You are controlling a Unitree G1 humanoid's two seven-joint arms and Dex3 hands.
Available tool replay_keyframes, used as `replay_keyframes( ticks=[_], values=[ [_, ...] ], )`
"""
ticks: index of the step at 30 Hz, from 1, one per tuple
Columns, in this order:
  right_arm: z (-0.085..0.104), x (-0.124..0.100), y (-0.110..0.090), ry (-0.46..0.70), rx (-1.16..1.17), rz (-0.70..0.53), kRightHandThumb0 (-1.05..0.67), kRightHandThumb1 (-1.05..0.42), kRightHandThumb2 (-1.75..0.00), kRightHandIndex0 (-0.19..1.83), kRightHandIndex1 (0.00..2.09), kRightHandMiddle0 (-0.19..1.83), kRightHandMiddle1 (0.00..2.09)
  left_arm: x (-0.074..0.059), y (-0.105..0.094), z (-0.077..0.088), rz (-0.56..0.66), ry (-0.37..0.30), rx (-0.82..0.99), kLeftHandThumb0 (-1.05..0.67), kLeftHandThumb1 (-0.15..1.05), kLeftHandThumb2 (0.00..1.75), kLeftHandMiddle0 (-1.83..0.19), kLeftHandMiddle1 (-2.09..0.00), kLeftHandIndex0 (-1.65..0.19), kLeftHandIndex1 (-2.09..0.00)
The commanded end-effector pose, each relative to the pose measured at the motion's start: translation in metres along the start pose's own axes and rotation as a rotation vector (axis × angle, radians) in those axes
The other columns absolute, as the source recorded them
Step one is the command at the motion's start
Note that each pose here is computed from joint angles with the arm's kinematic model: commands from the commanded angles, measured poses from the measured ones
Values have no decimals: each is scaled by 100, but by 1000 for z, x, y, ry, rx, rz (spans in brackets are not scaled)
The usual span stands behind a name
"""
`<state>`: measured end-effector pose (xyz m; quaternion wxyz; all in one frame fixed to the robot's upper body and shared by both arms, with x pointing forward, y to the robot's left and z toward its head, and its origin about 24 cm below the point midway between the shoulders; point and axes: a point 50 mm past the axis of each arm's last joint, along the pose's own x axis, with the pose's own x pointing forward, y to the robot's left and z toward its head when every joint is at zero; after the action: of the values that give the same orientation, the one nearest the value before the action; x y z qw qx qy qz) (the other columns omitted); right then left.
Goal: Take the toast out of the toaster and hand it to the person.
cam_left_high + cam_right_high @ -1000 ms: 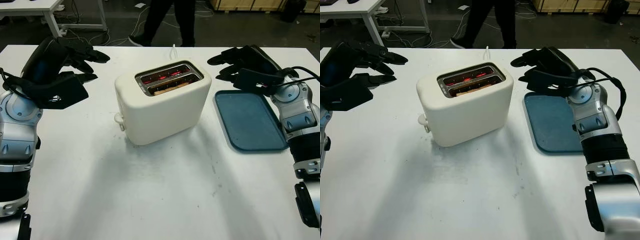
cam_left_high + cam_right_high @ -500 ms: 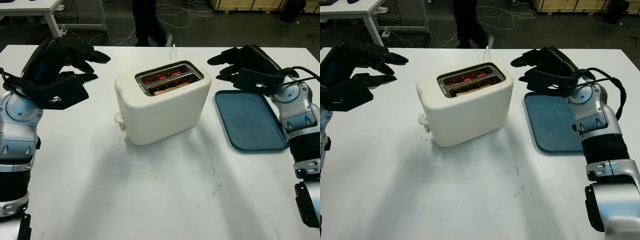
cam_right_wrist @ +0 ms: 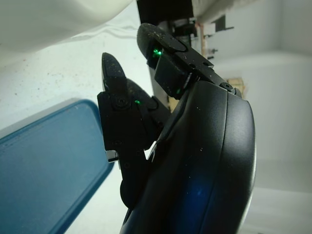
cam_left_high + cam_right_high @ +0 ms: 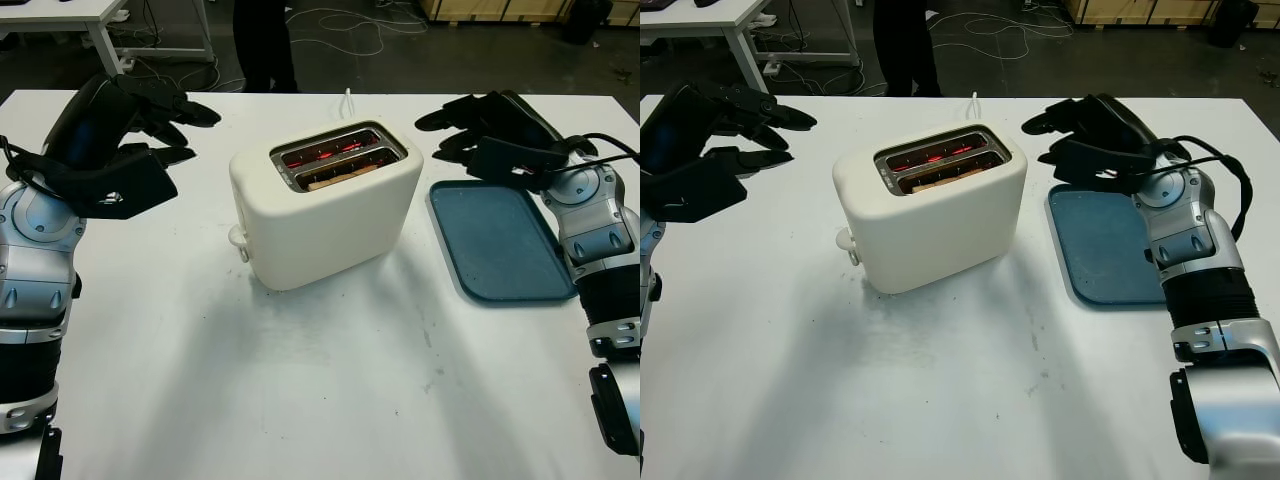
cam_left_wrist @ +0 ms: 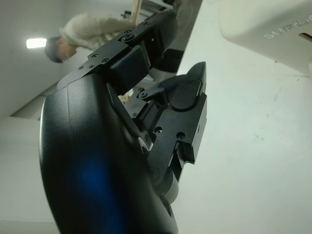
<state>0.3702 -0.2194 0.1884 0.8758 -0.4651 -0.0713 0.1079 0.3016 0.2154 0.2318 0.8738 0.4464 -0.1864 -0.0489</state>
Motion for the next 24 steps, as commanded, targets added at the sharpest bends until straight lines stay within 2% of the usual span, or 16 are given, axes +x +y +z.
replay_keyframes(
  ticks=[1, 16, 18, 24],
  values=[
    [5, 1, -2, -23, 5, -3, -21, -92, -9, 93, 0, 81, 0, 0, 2, 1, 14, 6, 1, 3, 83, 0, -88, -67, -107, -2],
    [4, 2, -5, -40, 21, -29, -21, -90, -4, 93, 0, 81, 0, -1, 1, 1, 14, 11, -6, 3, 83, 0, -87, -64, -106, -1],
    [9, 2, -14, -73, 29, -64, -17, -87, -2, 92, 0, 80, 0, -1, 2, 0, 16, 6, -5, 3, 83, 0, -87, -64, -106, -1],
    [40, 0, -52, -221, -5, -199, -29, -72, 0, 93, 2, 84, 2, 0, 2, 0, 13, 8, 1, 4, 83, 0, -89, -65, -107, -2]
  ],
)
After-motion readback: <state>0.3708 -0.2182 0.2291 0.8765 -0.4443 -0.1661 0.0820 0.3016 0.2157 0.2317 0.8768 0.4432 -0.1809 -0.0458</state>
